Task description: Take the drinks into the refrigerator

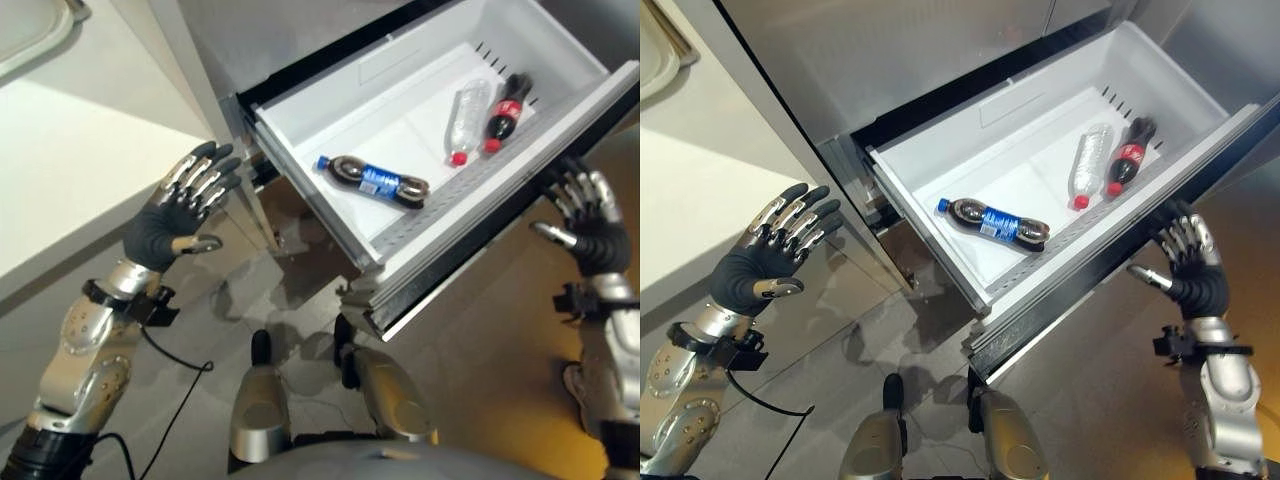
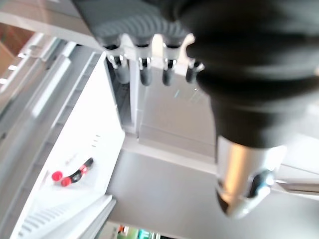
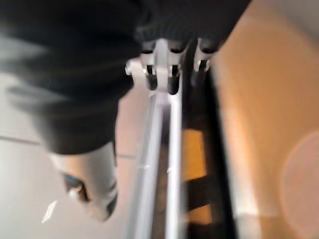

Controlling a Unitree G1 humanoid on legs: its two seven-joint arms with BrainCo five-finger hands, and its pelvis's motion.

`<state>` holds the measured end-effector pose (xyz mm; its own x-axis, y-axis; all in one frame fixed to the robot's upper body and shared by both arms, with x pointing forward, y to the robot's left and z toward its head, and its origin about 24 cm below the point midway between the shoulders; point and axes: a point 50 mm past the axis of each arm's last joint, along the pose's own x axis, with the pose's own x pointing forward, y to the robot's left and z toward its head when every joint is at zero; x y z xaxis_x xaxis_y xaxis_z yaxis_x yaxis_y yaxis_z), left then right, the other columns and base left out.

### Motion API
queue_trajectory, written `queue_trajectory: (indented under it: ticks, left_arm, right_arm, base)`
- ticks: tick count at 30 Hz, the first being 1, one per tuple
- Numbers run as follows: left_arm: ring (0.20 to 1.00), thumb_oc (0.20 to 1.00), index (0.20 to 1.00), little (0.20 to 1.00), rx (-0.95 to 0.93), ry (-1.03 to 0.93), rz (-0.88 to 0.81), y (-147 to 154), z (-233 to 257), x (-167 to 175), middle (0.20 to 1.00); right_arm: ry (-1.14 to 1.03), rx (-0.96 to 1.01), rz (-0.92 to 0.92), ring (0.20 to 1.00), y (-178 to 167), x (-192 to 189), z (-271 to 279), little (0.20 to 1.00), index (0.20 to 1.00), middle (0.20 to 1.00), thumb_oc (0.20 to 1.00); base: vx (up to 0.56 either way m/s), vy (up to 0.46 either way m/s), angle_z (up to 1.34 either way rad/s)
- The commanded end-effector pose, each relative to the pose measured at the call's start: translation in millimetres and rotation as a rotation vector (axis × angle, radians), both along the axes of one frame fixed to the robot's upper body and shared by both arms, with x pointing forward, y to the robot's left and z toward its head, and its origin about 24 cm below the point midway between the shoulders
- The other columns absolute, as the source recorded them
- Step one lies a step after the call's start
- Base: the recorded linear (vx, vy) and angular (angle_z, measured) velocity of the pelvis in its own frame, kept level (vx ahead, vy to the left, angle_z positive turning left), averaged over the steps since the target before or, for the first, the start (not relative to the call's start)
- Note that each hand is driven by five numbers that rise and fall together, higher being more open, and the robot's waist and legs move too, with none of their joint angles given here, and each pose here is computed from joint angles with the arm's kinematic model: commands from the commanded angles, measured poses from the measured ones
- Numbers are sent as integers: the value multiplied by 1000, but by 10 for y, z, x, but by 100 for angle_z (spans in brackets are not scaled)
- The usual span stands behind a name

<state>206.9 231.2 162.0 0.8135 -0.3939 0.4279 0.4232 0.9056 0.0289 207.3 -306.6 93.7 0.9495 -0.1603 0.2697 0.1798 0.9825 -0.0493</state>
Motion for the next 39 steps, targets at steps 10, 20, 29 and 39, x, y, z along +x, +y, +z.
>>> queue_trajectory:
  ticks: [10, 20, 29, 39]
  left_arm:
    - [1000, 1000, 1000, 1000, 38, -74, 94, 129, 26, -157, 1000]
    - [1000, 1000, 1000, 1000, 13, -147, 52, -21, 133, -35, 1000]
    - [1000, 1000, 1000, 1000, -31, -181, -25, -226, 181, 34, 1000]
    - [1000, 1000, 1000, 1000, -48, -228, -101, -413, 294, 83, 1000]
  right_arm:
    - [467, -114, 18, 787, -55, -202, -897, 787, 787, 787, 787]
    - [688, -152, 181, 200, 257, -37, -1325, 200, 200, 200, 200]
    - [583, -245, 274, 200, 474, 402, -1070, 200, 200, 200, 200]
    - [292, -307, 347, 200, 725, 876, -364, 200, 200, 200, 200]
  base:
    - [-6, 44, -23]
    - [-8, 7, -1]
    - [15, -6, 11]
    - [-35, 0, 9]
